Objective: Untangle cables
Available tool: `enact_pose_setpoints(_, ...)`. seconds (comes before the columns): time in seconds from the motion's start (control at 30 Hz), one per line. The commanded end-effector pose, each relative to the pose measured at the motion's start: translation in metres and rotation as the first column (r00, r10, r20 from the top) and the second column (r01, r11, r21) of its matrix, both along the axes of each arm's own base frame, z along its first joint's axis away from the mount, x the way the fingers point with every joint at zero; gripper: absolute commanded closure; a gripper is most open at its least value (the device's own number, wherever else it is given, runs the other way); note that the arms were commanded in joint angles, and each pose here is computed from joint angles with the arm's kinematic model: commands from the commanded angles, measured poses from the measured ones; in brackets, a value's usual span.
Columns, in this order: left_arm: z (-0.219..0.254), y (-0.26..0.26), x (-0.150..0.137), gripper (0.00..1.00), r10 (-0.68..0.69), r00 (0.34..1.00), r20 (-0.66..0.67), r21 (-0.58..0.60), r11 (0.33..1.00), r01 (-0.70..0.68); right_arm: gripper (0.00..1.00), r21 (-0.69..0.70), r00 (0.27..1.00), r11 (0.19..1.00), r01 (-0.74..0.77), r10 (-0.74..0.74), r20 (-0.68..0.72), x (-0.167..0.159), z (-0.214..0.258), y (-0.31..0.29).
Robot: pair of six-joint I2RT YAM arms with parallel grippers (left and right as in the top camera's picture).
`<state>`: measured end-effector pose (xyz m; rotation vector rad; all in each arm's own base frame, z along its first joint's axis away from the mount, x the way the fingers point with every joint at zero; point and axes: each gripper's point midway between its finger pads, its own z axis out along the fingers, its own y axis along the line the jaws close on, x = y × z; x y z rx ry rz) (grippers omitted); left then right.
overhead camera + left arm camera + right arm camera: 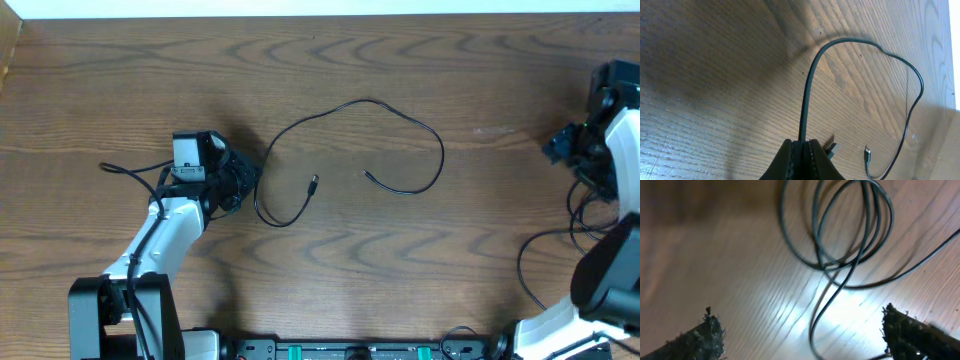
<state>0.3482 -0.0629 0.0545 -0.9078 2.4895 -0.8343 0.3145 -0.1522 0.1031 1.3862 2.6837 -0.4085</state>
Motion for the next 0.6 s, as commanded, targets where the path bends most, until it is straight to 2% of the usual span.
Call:
enact_pose_setpoints(0.0, 0.005, 0.0, 0.002, 0.92, 0.006, 1.0, 0.008, -0.007, 1.0, -0.006, 0.01, -0.011, 0.998, 1.0, 0.025, -0.026, -0.055, -0.006, -0.021, -0.019)
enact_pose_setpoints(0.13, 0.004, 0.0, 0.002, 0.92, 0.006, 1.0, 0.008, -0.007, 1.0, -0.006, 0.01, 0.06, 0.997, 0.998, -0.031, 0.035, -0.066, -0.001, -0.049, -0.028)
enact_pose_setpoints(0.4, 0.004, 0.0, 0.002, 0.92, 0.007, 1.0, 0.008, -0.006, 1.0, -0.007, 0.01, 0.177, 0.988, 0.973, -0.144, 0.133, 0.073, 0.007, -0.101, -0.04)
enact_pose_setpoints(0.5, 0.005, 0.0, 0.002, 0.92, 0.007, 1.0, 0.008, -0.006, 1.0, -0.007, 0.12, 0.253, 0.981, 0.954, -0.161, 0.127, 0.144, 0.007, -0.118, -0.029)
enact_pose_setpoints(0.57, 0.004, 0.001, 0.002, 0.92, 0.008, 1.0, 0.008, -0.004, 1.0, -0.008, 0.27, 0.295, 0.975, 0.939, -0.176, 0.123, 0.187, 0.008, -0.126, -0.018)
